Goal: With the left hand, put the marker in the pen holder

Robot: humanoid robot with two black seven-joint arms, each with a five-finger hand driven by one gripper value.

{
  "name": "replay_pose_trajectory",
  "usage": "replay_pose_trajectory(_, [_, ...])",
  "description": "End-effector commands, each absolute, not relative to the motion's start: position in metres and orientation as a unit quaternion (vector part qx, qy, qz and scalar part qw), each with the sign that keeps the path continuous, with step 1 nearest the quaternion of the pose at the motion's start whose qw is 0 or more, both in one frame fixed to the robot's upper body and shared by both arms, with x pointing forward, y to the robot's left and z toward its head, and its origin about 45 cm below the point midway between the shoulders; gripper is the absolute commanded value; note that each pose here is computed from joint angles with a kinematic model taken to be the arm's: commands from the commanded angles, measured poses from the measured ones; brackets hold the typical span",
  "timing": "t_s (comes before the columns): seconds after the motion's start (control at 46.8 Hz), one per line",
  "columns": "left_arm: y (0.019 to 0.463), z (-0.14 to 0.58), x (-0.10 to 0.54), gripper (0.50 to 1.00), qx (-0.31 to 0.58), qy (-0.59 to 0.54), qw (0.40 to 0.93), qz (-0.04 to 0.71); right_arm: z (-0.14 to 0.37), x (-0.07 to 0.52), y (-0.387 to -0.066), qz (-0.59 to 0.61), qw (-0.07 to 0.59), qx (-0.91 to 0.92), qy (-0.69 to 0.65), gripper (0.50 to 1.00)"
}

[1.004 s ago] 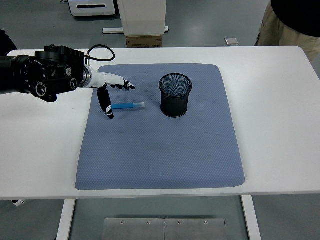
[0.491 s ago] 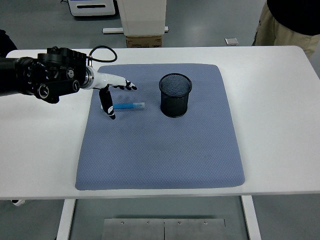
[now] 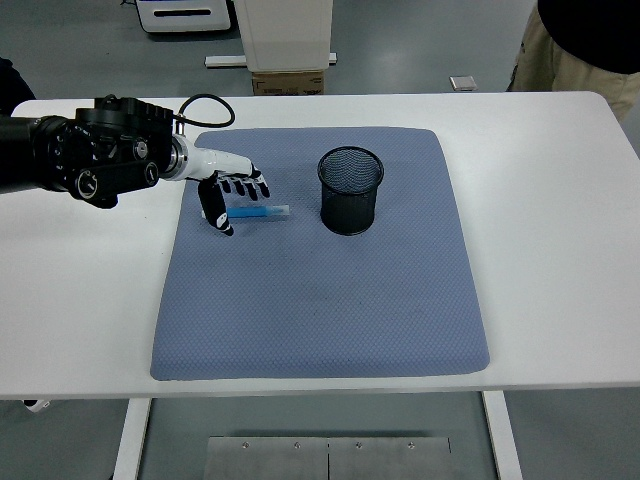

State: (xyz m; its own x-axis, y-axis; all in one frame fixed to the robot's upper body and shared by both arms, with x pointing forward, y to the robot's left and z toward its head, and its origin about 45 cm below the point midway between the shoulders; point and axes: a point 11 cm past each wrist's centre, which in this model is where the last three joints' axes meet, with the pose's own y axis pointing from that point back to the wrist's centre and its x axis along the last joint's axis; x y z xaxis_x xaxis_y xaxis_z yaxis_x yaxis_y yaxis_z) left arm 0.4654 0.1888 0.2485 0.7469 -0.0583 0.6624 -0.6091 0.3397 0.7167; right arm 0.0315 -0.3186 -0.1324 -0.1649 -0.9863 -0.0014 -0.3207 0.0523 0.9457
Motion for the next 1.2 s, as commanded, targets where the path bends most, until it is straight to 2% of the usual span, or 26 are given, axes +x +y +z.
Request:
replay_pose_trajectory(0.0, [0.187, 0.249, 0.465, 0.795, 0.545, -0.307, 0.759, 0.180, -0.132, 0.031, -0.319, -0.444, 0.375, 0.526, -0.621, 1.000])
replay_pose_trajectory(0.214, [0.183, 0.248, 0.465, 0.792, 0.543, -0.310, 0.760, 0.177, -0.132, 0.031, -0.319, -0.444, 0.375, 0.526, -0.621, 1.000])
replay_pose_trajectory(0.363, [0.181, 0.247, 0.465, 0.760, 0.545, -0.315, 0.757, 0.174, -0.132, 0.031, -0.319, -0.444, 0.375, 0.526, -0.621, 1.000])
replay_pose_trajectory(0.833, [0.174, 0.245, 0.466, 0.745, 0.540, -0.331, 0.753, 0.180, -0.132, 0.031, -0.319, -0.444, 0.375, 0.526, -0.621, 1.000])
replay_pose_trajectory(0.897, [0.173, 0.245, 0.466, 0.719, 0.541, -0.332, 0.752, 0.179, -0.132, 0.031, -0.319, -0.444, 0.375, 0.526, -0.621, 1.000])
replay_pose_trajectory(1.175, [0.170, 0.240, 0.464, 0.695, 0.541, -0.336, 0.751, 0.176, -0.132, 0.031, -0.319, -0.444, 0.375, 0.526, -0.621, 1.000])
